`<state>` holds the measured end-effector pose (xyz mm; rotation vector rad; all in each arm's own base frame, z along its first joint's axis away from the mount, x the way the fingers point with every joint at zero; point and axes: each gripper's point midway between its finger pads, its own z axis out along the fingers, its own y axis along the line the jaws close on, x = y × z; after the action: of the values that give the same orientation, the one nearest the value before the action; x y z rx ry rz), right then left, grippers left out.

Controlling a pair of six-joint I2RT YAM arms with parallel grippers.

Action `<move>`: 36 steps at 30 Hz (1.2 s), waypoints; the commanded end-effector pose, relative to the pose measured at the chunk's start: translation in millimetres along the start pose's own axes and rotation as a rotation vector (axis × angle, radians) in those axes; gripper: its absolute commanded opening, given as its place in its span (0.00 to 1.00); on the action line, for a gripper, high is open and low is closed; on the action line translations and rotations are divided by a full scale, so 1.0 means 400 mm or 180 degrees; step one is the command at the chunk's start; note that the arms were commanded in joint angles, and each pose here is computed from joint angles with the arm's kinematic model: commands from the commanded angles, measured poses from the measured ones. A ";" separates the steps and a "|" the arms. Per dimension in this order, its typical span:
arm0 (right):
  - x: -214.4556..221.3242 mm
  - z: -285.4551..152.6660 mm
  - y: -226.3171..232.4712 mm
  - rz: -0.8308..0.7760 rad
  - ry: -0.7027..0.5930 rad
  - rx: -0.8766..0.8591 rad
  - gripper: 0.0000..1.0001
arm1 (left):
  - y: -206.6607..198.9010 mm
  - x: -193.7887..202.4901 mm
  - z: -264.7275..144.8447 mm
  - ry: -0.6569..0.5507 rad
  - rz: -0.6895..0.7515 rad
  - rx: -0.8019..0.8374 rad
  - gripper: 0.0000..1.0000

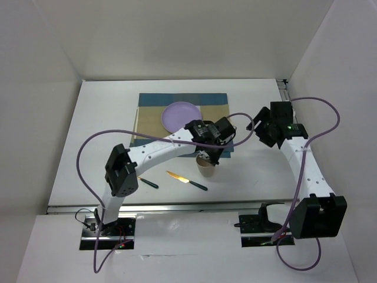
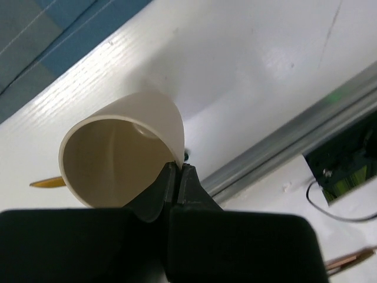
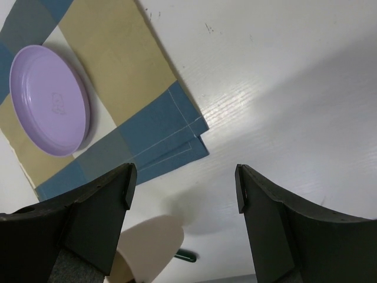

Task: Set the dinner table for one person

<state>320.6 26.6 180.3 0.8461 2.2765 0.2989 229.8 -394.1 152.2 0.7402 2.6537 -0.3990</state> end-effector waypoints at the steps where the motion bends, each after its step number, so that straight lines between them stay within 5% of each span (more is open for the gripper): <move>1: -0.003 -0.033 -0.030 0.0005 -0.0102 0.0101 0.79 | 0.013 -0.039 0.022 -0.0130 -0.0073 -0.0240 0.00; 7: 0.037 -0.039 -0.059 0.0101 0.0000 0.0133 0.81 | 0.040 -0.046 0.111 -0.0015 0.0058 -0.0521 0.00; 8: 0.050 -0.035 -0.061 0.0101 0.0061 0.0122 0.81 | 0.040 -0.046 0.112 -0.0015 0.0058 -0.0521 0.06; 11: 0.080 -0.038 -0.053 0.0105 0.0184 -0.0017 0.82 | 0.034 -0.041 0.095 0.0009 0.0056 -0.0463 0.47; 14: 0.103 -0.034 -0.025 0.0035 0.0327 -0.0262 0.85 | 0.020 -0.065 0.053 -0.0132 0.0072 -0.0359 0.60; 22: 0.182 0.005 0.035 -0.0175 0.0843 -0.0867 0.87 | 0.057 -0.119 -0.193 -0.0541 -0.0034 -0.0305 0.73; 29: 0.231 0.015 0.091 -0.0630 0.1073 -0.1290 0.85 | 0.282 0.029 -0.250 -0.0330 -0.0707 -0.0717 0.68; 32: 0.291 0.020 0.138 -0.0976 0.1169 -0.1335 0.85 | 0.373 0.068 -0.305 -0.0565 -0.1212 -0.0848 0.67; 36: 0.372 0.059 0.141 -0.1242 0.1231 -0.0966 0.83 | 0.472 0.166 -0.299 -0.0573 -0.1715 -0.0889 0.78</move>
<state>268.0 157.3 110.6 0.2413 2.6213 0.7468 251.6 -182.5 206.3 0.0457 2.6357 -0.1672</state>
